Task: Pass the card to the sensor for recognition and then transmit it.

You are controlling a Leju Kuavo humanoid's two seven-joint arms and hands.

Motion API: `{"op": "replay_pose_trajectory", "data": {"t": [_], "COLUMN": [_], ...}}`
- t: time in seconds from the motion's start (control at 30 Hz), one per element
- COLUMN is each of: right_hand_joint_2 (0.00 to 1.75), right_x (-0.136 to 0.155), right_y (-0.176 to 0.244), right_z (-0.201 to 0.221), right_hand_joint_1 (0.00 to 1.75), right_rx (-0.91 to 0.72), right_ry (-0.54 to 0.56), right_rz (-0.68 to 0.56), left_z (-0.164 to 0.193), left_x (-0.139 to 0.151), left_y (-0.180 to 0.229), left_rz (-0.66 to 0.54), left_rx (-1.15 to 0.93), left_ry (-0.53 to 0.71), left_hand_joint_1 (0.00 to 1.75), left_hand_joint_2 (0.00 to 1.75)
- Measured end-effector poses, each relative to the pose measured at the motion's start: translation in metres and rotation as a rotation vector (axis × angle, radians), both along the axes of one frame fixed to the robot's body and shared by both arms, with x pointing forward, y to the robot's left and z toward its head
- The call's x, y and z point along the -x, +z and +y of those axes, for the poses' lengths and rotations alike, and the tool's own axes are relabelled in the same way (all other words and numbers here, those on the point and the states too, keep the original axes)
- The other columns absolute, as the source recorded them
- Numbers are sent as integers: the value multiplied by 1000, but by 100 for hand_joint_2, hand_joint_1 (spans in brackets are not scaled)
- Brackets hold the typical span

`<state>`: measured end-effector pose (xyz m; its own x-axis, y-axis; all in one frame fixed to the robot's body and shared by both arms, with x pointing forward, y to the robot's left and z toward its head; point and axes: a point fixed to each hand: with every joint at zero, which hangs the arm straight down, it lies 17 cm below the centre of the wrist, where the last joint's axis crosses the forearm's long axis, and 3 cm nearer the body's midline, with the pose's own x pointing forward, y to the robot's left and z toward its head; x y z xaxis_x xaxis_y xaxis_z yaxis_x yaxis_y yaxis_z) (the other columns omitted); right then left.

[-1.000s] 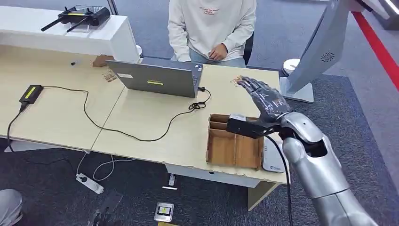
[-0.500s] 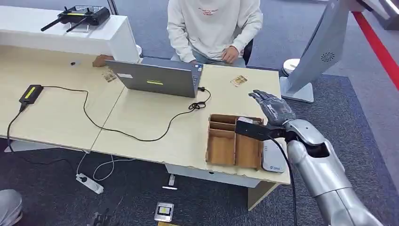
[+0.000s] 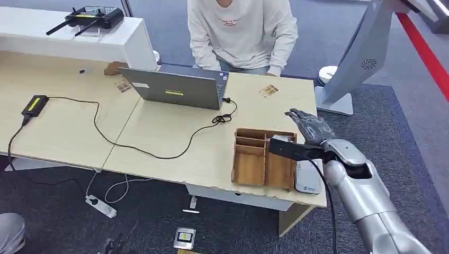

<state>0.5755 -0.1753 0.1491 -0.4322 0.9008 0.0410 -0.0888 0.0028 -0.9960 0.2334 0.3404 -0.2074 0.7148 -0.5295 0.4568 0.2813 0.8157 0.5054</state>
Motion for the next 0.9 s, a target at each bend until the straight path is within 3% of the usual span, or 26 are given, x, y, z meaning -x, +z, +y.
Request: {"op": "replay_pose_trajectory", "data": {"t": [0.9], "right_hand_joint_2": [175], "right_x": [4], "right_y": [-10], "right_z": [-32], "right_hand_joint_1": [0], "right_rx": [-9], "right_ry": [-34], "right_rz": [-21], "left_z": [-15], "left_x": [-16], "left_y": [10], "left_rz": [-74], "left_rx": [-19], "left_ry": [-53], "left_hand_joint_1": [0], "left_hand_joint_2": [175]}}
